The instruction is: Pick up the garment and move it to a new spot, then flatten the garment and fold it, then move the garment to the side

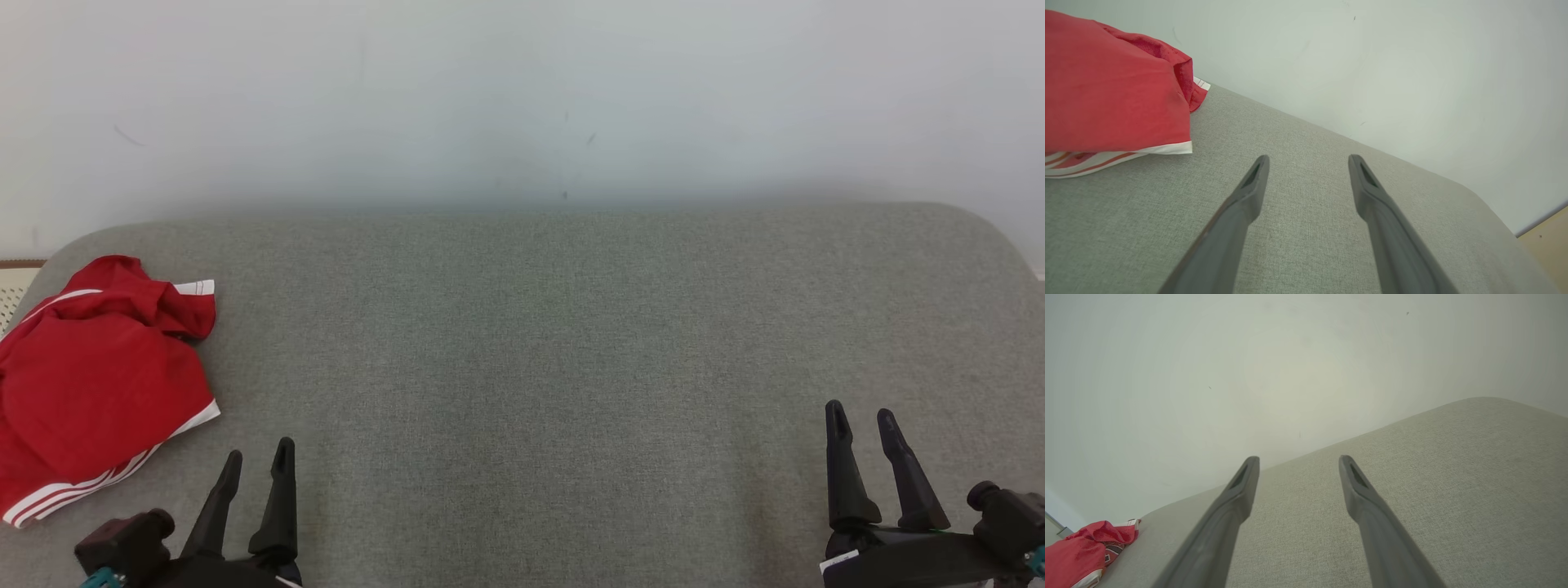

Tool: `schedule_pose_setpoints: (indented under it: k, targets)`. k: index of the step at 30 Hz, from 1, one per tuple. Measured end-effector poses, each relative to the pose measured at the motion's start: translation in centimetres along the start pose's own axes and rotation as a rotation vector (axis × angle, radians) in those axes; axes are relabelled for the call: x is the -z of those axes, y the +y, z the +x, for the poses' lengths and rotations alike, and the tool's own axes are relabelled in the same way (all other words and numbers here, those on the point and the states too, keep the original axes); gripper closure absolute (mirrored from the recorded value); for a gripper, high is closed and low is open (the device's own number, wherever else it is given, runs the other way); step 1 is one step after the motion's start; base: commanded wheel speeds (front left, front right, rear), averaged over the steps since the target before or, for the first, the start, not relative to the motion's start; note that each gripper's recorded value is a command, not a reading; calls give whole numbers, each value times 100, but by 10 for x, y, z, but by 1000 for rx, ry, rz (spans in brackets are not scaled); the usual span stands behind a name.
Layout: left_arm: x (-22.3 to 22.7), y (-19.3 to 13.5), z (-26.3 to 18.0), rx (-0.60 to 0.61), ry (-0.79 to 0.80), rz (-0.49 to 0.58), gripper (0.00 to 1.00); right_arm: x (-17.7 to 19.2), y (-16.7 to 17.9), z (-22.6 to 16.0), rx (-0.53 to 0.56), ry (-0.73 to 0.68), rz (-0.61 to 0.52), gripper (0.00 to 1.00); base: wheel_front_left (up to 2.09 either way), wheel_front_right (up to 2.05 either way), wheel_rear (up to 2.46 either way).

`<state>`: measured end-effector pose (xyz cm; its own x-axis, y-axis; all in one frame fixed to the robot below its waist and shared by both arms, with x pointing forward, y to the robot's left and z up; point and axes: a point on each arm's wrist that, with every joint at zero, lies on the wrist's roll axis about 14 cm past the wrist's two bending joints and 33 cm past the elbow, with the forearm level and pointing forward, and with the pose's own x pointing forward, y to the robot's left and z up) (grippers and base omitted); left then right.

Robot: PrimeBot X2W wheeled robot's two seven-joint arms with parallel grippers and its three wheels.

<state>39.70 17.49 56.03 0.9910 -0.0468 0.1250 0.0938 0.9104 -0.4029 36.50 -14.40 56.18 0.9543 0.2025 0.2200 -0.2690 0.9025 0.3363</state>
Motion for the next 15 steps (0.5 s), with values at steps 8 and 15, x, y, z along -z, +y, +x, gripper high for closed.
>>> schedule_pose_setpoints:
  k: [8, 15]
  targets:
    - [0, -3, 1, 0, -13, 111, 0, 11, -4, -2, 9, 33, -86, 0, 0, 0, 0]
    - [2, -8, 2, 16, -21, 190, 0, 18, -6, -3, 11, 53, -156, 0, 0, 0, 0]
